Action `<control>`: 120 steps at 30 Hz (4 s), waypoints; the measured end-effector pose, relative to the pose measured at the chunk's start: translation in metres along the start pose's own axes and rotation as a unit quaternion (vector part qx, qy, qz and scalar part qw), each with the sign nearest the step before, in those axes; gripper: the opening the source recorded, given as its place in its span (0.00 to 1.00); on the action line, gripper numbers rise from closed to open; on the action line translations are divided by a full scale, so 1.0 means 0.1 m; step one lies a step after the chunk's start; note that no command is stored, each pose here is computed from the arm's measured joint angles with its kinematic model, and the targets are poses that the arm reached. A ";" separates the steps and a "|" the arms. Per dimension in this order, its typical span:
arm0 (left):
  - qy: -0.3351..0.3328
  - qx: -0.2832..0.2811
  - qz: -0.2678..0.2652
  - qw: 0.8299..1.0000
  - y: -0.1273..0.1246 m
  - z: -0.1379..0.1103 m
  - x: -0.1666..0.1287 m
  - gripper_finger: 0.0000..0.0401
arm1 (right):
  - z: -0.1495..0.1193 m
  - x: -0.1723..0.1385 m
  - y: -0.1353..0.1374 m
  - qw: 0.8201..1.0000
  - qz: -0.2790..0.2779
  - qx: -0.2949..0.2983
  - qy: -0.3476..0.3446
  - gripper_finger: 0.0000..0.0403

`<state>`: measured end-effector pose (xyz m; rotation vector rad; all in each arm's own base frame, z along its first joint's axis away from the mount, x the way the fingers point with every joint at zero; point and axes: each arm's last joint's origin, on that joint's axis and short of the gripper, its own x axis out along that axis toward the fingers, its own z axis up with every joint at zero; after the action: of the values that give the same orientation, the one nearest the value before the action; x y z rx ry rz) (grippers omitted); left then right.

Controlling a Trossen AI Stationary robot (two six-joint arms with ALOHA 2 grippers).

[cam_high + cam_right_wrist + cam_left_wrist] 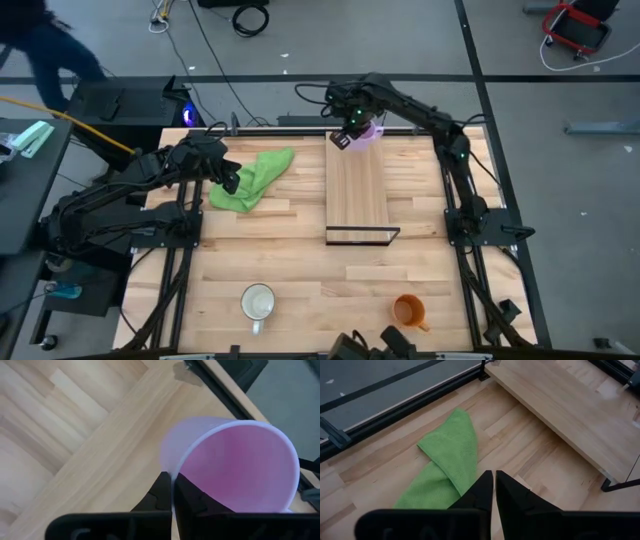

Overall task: Stack small to large cups/mugs on shelf
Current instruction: Put the pink mug on the shelf, then move the shelf to the center of the table

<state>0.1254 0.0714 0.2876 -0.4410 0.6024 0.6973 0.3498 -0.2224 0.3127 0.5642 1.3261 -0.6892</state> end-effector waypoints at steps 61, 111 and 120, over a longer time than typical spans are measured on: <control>0.003 0.000 0.001 1.000 0.00 -0.01 0.00 0.07 | 0.07 0.41 0.11 0.999 -0.013 0.007 0.031 0.01; 0.003 -0.003 0.001 1.000 0.00 -0.01 0.00 0.06 | -0.04 -0.24 -0.12 0.996 0.026 0.046 -0.069 0.15; 0.002 -0.018 0.002 1.000 0.00 0.00 0.00 0.08 | 0.06 -0.50 -0.70 0.979 0.019 0.121 -0.162 0.09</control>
<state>0.1250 0.0713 0.2873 -0.4745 0.5964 0.7128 0.2977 -0.2675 0.3644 0.6404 0.9324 -0.8785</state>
